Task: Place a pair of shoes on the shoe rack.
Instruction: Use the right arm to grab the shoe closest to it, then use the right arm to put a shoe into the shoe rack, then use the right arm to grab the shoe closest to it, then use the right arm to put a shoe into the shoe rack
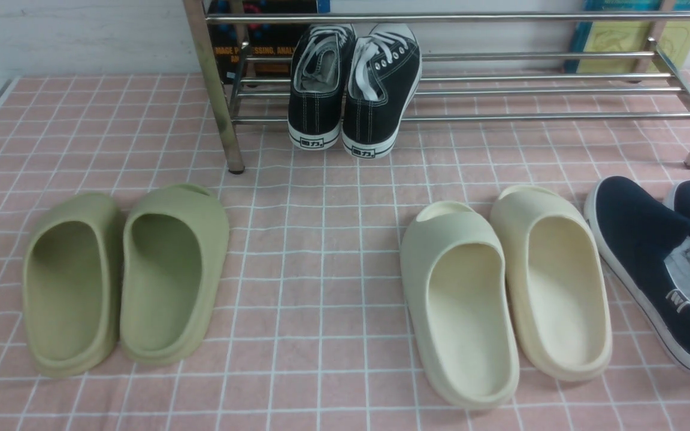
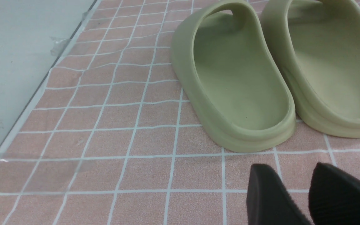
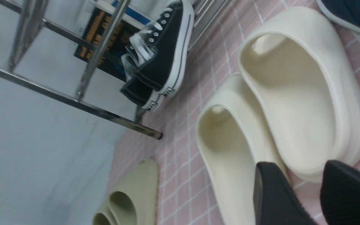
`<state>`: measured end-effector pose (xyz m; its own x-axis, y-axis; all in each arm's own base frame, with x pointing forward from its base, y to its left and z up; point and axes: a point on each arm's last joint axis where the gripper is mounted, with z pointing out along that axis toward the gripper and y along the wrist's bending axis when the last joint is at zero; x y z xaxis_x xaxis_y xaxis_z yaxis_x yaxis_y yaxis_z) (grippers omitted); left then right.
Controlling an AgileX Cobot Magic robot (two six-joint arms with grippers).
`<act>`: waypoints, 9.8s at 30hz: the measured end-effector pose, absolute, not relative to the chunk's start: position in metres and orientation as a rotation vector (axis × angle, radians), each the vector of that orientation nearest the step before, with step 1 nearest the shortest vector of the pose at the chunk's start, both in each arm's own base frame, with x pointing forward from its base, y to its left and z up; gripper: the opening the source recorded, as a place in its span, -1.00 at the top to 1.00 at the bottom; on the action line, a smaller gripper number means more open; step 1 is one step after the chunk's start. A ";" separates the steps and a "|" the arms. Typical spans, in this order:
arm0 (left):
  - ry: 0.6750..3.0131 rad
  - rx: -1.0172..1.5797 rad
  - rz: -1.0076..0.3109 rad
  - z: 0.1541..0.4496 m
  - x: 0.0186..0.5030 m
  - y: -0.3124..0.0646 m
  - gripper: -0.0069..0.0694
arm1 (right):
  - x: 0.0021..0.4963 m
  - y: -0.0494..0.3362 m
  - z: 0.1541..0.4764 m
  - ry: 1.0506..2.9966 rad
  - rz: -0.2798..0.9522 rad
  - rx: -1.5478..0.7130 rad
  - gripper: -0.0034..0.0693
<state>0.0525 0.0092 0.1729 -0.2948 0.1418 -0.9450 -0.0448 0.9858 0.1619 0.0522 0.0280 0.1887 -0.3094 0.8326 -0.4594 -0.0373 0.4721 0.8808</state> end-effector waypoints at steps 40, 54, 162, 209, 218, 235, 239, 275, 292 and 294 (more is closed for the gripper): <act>1.862 0.070 0.183 0.173 0.052 0.009 0.20 | 0.266 0.012 0.271 2.851 0.086 -0.251 -0.02; 1.862 0.070 0.183 0.173 0.052 0.009 0.20 | 0.317 0.011 0.189 2.953 0.058 -0.253 0.42; 1.862 0.072 0.186 0.173 0.052 0.009 0.20 | 0.322 -0.049 0.187 3.028 -0.034 0.184 0.81; 1.862 0.072 0.186 0.173 0.052 0.009 0.19 | 0.504 -0.020 0.260 2.743 0.044 -0.119 0.88; 1.862 0.072 0.186 0.173 0.052 0.009 0.19 | 0.515 0.018 0.273 2.640 -0.022 -0.376 0.88; 1.862 0.072 0.186 0.173 0.052 0.009 0.19 | 0.526 0.025 0.277 2.523 -0.073 -0.412 0.86; 1.862 0.072 0.186 0.173 0.052 0.009 0.19 | 0.532 0.024 0.270 2.501 -0.072 -0.398 0.86; 1.862 0.072 0.186 0.173 0.052 0.009 0.19 | 0.528 0.022 0.271 2.590 -0.008 -0.112 0.82; 1.862 0.072 0.186 0.173 0.052 0.009 0.19 | 0.532 0.022 0.282 2.499 -0.009 -0.108 -0.02; 1.862 0.072 0.186 0.173 0.052 0.009 0.19 | 0.527 0.022 0.290 2.511 -0.009 -0.108 -0.19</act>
<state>0.0524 0.0093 0.1728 -0.2953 0.1448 -0.9444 -0.0452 0.9852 0.1652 0.5270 0.0219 0.2902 -0.8055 -0.0797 -0.5872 -0.0756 0.9966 -0.0315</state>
